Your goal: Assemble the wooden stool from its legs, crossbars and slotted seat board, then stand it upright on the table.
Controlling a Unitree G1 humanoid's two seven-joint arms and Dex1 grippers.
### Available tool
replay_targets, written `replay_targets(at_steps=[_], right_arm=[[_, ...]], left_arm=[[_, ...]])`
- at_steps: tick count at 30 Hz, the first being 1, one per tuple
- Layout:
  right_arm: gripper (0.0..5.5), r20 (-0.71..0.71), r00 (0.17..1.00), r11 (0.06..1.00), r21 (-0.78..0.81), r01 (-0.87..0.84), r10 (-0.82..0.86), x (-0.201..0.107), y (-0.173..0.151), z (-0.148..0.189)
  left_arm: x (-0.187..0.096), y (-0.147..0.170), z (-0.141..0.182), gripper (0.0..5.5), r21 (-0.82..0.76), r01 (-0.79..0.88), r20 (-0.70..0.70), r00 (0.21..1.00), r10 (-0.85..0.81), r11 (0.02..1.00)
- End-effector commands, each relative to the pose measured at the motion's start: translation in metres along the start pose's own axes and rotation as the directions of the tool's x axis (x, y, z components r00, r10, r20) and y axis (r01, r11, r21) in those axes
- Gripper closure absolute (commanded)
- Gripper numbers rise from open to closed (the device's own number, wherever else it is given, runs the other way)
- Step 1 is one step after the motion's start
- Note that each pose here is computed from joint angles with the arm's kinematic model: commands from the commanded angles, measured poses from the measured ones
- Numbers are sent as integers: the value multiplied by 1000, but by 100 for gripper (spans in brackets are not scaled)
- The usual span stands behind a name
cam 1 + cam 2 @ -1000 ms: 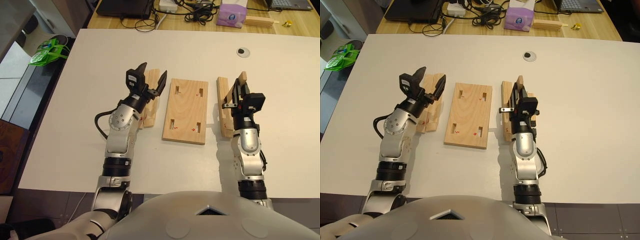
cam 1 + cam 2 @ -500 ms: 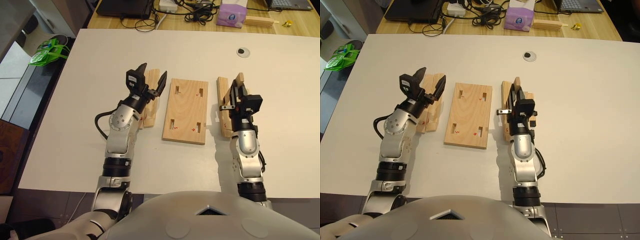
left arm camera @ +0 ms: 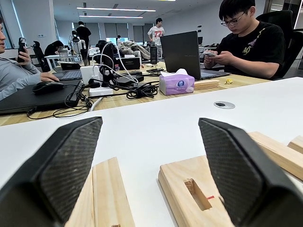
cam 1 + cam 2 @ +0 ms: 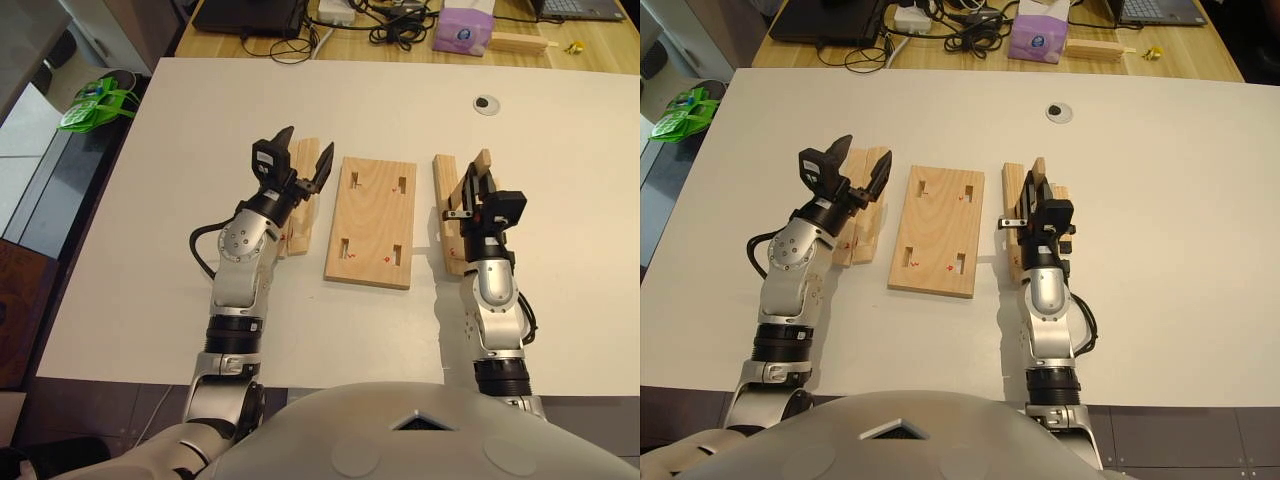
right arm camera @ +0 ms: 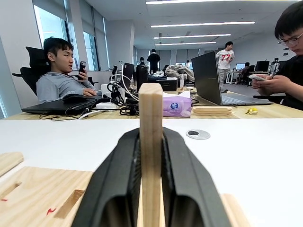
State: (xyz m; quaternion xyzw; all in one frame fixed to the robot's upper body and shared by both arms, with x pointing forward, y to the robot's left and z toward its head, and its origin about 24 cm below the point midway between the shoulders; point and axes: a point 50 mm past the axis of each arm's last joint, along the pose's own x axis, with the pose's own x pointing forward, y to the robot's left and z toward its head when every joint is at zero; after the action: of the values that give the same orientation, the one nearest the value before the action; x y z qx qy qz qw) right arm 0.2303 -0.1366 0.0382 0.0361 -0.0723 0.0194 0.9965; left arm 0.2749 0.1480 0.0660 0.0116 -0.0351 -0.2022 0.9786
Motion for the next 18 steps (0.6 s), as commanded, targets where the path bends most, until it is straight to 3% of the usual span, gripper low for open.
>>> replay_targets(at_steps=[1, 6, 11, 18], right_arm=[[512, -149, 989, 994, 110, 15, 1, -8, 0, -22], [512, -241, 970, 992, 125, 2, 29, -14, 1, -33], [512, -233, 971, 998, -10, -60, 56, -11, 2, -31], [512, -207, 977, 998, -13, -63, 59, -6, -2, -27]], left_arm=[[0, 1, 1, 173, 7, -7, -2, 1000, 7, 1000], [0, 1, 0, 173, 5, -11, 0, 1000, 11, 1000], [0, 1, 0, 173, 2, -20, 1, 1000, 20, 1000], [1, 0, -1, 173, -4, -39, 7, 999, 39, 999]])
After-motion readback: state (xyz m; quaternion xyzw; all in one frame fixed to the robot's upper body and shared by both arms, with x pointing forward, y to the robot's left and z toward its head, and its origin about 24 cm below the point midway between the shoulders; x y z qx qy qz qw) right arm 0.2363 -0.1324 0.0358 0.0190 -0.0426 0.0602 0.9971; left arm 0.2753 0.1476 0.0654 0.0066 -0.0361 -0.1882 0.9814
